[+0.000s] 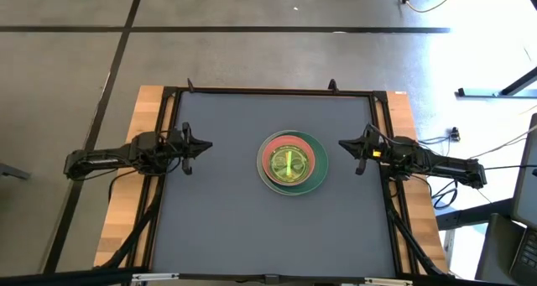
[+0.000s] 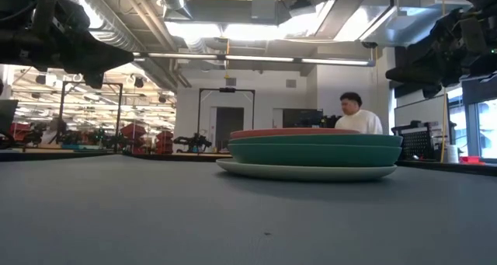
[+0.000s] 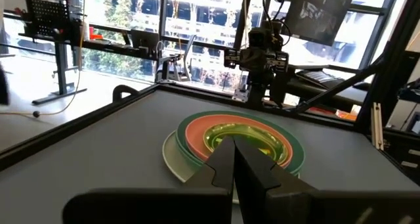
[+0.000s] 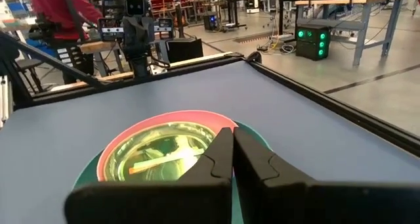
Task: Stack plastic plates
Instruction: Return to Home Position
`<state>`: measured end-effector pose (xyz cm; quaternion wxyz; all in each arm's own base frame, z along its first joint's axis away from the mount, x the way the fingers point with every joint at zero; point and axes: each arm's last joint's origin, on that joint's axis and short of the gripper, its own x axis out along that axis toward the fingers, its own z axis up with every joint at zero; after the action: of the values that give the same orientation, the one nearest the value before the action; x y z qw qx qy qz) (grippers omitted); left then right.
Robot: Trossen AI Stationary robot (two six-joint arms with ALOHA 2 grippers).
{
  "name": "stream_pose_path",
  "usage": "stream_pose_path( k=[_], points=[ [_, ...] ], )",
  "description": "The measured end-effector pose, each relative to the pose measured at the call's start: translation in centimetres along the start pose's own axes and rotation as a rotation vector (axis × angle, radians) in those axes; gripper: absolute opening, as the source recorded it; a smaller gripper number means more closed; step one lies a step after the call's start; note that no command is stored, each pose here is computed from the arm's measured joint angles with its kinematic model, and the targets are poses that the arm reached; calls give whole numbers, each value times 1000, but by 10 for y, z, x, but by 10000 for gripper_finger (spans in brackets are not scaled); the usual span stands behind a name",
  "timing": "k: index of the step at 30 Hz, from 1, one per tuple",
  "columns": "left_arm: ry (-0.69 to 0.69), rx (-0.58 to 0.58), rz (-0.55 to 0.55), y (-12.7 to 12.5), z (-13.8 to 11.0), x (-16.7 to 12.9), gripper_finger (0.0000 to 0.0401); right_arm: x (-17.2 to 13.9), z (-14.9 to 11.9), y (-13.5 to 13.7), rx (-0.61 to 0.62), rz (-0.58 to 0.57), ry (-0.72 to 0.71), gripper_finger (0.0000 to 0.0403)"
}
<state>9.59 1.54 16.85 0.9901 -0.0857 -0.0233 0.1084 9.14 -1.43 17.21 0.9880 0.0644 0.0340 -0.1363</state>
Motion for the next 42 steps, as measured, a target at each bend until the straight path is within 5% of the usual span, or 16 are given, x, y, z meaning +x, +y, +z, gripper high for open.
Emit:
stream_pose_path(
  k=[7,42],
  points=[
    [-1,0,0,0,0,0,0,4,-4,5,-22,173,-74,3],
    [0,0,0,0,0,0,0,7,-8,5,-27,163,-51,3]
  ],
)
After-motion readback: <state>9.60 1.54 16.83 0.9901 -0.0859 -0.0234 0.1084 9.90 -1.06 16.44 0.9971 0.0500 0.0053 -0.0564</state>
